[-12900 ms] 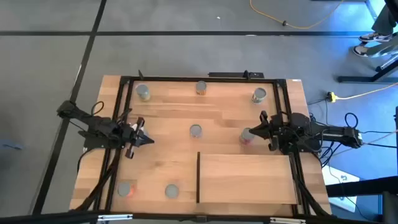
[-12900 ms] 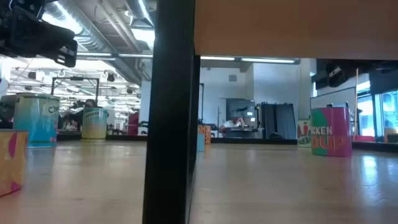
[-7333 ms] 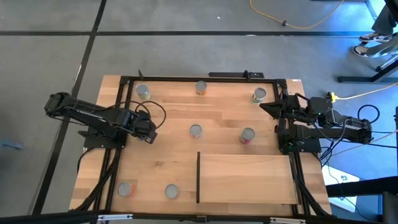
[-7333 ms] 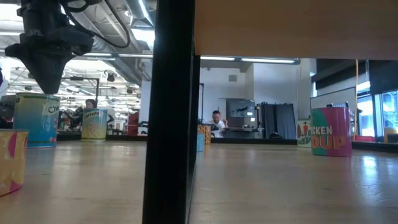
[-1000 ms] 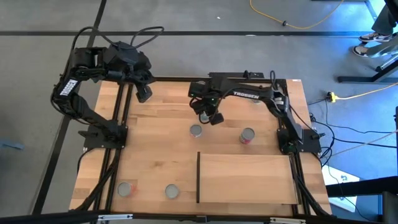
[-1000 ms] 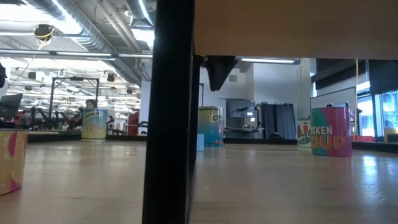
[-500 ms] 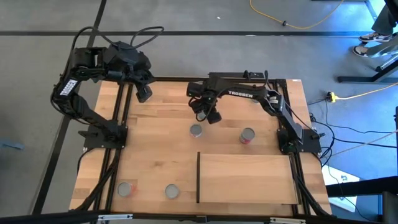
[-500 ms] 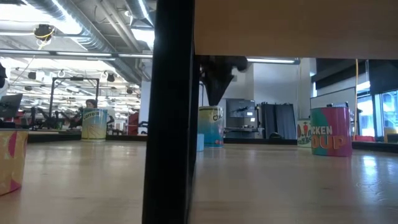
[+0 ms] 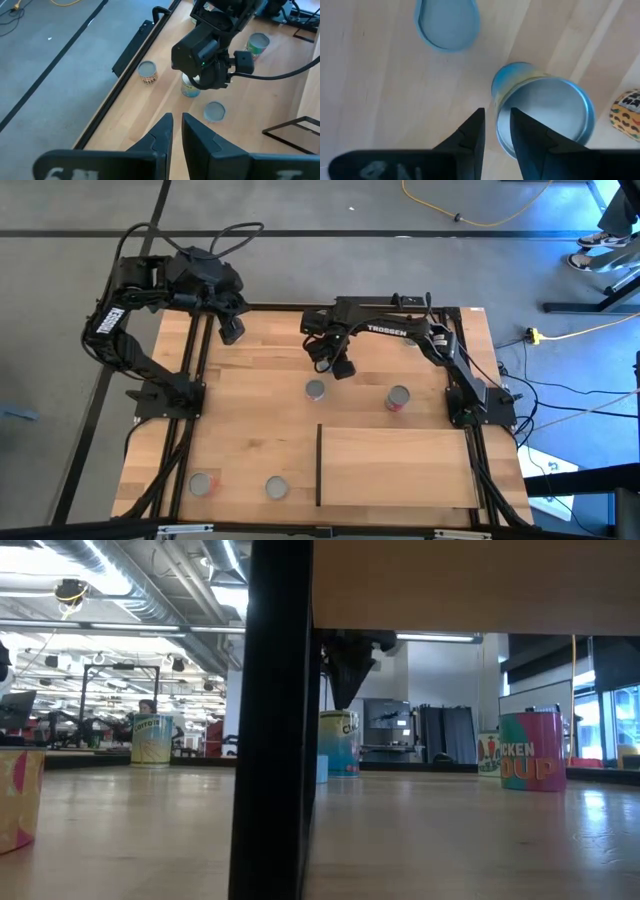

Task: Pick and place cans onto a shelf
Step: Put the canned cherries on the shelf

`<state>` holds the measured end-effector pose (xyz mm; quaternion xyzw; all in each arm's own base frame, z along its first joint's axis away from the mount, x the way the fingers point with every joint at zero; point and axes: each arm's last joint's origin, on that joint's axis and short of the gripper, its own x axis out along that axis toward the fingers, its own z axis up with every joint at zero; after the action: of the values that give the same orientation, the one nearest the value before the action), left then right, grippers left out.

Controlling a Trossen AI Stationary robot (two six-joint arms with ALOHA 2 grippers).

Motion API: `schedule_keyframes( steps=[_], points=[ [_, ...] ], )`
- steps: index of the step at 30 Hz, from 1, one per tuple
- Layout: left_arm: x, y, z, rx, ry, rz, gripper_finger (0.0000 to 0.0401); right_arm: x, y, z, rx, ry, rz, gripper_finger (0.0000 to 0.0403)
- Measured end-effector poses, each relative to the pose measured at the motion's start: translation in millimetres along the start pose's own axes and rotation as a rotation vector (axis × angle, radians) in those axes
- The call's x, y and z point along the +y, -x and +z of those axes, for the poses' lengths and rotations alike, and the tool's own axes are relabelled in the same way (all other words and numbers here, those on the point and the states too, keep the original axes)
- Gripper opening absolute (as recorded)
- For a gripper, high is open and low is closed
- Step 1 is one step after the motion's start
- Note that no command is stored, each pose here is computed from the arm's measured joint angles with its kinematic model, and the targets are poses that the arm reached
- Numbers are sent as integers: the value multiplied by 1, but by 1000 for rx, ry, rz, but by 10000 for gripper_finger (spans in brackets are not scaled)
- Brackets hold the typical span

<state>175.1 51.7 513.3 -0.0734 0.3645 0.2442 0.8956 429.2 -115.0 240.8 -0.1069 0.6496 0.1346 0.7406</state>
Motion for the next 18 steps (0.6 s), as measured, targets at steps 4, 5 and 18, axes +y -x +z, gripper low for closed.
schedule_keyframes(
  steps=[4,5,18],
  points=[
    [0,0,0,0,0,1,33,0,0,0,1,0,2,92],
    [0,0,0,0,0,0,33,0,0,0,-4,1,-1,92],
    [0,0,0,0,0,2,33,-6,-22,7,-6,-78,19,92]
  ],
)
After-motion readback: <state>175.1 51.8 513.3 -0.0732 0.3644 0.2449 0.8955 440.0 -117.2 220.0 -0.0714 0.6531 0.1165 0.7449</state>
